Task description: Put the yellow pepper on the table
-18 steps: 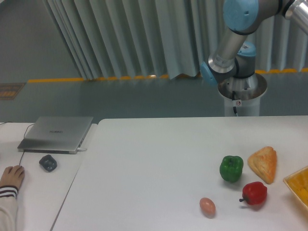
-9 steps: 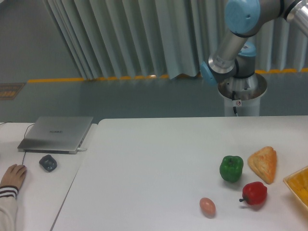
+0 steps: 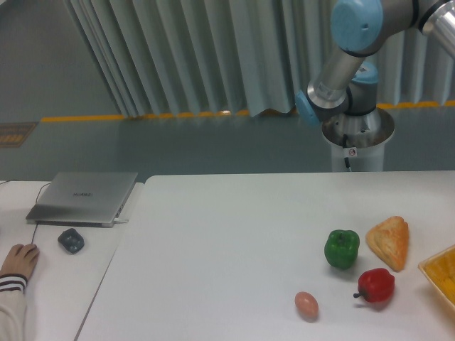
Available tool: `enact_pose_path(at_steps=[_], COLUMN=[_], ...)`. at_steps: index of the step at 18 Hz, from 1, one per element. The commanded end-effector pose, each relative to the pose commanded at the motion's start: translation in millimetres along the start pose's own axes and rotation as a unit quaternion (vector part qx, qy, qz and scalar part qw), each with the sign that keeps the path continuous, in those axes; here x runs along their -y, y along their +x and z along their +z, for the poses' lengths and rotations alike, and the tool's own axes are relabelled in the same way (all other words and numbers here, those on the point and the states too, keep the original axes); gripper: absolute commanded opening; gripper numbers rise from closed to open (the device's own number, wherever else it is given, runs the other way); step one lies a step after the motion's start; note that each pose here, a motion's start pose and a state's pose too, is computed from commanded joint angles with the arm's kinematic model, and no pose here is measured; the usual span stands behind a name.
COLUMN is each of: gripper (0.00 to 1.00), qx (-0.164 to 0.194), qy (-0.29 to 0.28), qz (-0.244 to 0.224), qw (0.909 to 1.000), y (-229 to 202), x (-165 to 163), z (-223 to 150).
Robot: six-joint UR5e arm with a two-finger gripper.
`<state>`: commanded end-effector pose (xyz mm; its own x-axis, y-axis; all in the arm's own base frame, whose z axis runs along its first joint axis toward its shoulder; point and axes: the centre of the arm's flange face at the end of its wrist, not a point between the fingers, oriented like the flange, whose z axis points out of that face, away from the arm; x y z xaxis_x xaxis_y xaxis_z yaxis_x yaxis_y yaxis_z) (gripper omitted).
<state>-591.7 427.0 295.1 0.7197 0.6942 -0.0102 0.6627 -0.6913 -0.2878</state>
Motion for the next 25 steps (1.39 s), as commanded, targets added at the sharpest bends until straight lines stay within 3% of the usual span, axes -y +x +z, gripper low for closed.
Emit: enact_pose_path(at_steps=[20, 24, 25], gripper=[1.00, 0.92, 0.83], qx=[-0.001, -0.002, -0.002], qy=[-0.004, -0.002, -0.002], qz=[0.007, 0.011, 0.011], qw=[1.0000, 0.9999, 0.9999], y=[-0.5, 0.1, 0.1], x=[-1.1, -1.5, -1.5], z=[8.9, 5.7, 5.7])
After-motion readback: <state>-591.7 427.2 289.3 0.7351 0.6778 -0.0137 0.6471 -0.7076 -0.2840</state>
